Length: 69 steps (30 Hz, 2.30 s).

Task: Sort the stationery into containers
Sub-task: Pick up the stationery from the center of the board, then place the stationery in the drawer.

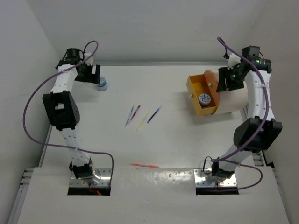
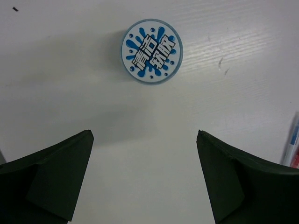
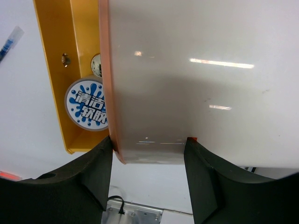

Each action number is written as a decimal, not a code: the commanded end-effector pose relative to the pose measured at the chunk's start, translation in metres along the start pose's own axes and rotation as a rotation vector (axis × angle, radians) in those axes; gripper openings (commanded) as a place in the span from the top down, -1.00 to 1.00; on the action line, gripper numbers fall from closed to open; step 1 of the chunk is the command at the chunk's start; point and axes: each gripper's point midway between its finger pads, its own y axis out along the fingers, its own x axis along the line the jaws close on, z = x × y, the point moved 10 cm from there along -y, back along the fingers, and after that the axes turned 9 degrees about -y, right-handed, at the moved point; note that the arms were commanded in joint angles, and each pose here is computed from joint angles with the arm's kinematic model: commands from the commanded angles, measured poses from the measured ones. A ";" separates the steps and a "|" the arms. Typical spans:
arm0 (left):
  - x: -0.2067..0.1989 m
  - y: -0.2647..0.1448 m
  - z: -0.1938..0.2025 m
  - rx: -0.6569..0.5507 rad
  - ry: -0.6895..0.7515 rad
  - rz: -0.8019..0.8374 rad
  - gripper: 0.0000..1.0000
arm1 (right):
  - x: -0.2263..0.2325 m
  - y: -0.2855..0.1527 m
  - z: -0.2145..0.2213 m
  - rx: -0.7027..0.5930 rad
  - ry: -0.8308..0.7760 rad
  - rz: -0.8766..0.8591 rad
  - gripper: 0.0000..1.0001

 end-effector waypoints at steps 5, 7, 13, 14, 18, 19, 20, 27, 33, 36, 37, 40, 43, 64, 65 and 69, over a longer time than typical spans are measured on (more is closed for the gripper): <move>-0.007 0.033 -0.014 -0.038 0.030 0.064 -1.00 | 0.012 0.025 0.041 0.353 0.091 -0.145 -0.10; -0.009 0.044 -0.014 -0.031 0.043 0.048 -1.00 | 0.012 0.024 0.041 0.352 0.085 -0.142 -0.10; -0.010 0.067 -0.022 -0.055 0.028 0.047 -1.00 | 0.011 0.025 0.039 0.356 0.087 -0.139 -0.10; -0.010 0.071 -0.023 -0.060 0.031 0.044 -1.00 | 0.011 0.025 0.039 0.358 0.084 -0.139 -0.10; -0.012 0.090 -0.022 -0.046 0.024 0.052 -1.00 | 0.009 0.024 0.037 0.351 0.088 -0.133 -0.10; -0.013 0.092 -0.022 -0.047 0.025 0.053 -1.00 | 0.010 0.024 0.036 0.349 0.088 -0.134 -0.10; -0.014 0.094 -0.022 -0.050 0.025 0.054 -0.98 | 0.010 0.024 0.036 0.354 0.088 -0.135 -0.10; -0.014 0.097 -0.023 -0.059 0.033 0.018 -0.59 | 0.009 0.024 0.036 0.356 0.083 -0.130 -0.10; -0.024 0.074 -0.034 -0.125 0.062 0.064 0.06 | 0.009 0.024 0.035 0.350 0.084 -0.132 -0.10; -0.047 0.052 -0.045 -0.187 0.111 0.158 0.30 | 0.008 0.023 0.033 0.341 0.087 -0.130 -0.09; -0.057 0.045 -0.048 -0.202 0.129 0.190 0.36 | 0.008 0.023 0.032 0.339 0.084 -0.131 -0.09; -0.107 0.019 -0.059 -0.260 0.278 0.402 0.54 | 0.009 0.021 0.030 0.334 0.084 -0.134 -0.09; -0.160 0.003 -0.061 -0.342 0.342 0.572 0.65 | 0.011 0.022 0.030 0.339 0.078 -0.144 -0.09; -0.449 -0.027 -0.044 -0.617 0.365 1.265 0.69 | 0.019 0.022 0.028 0.337 0.070 -0.170 -0.10; -0.452 -0.026 -0.043 -0.617 0.366 1.269 0.69 | 0.020 0.022 0.029 0.338 0.071 -0.170 -0.10; -0.469 -0.019 -0.037 -0.614 0.373 1.287 0.70 | 0.020 0.021 0.030 0.339 0.065 -0.173 -0.10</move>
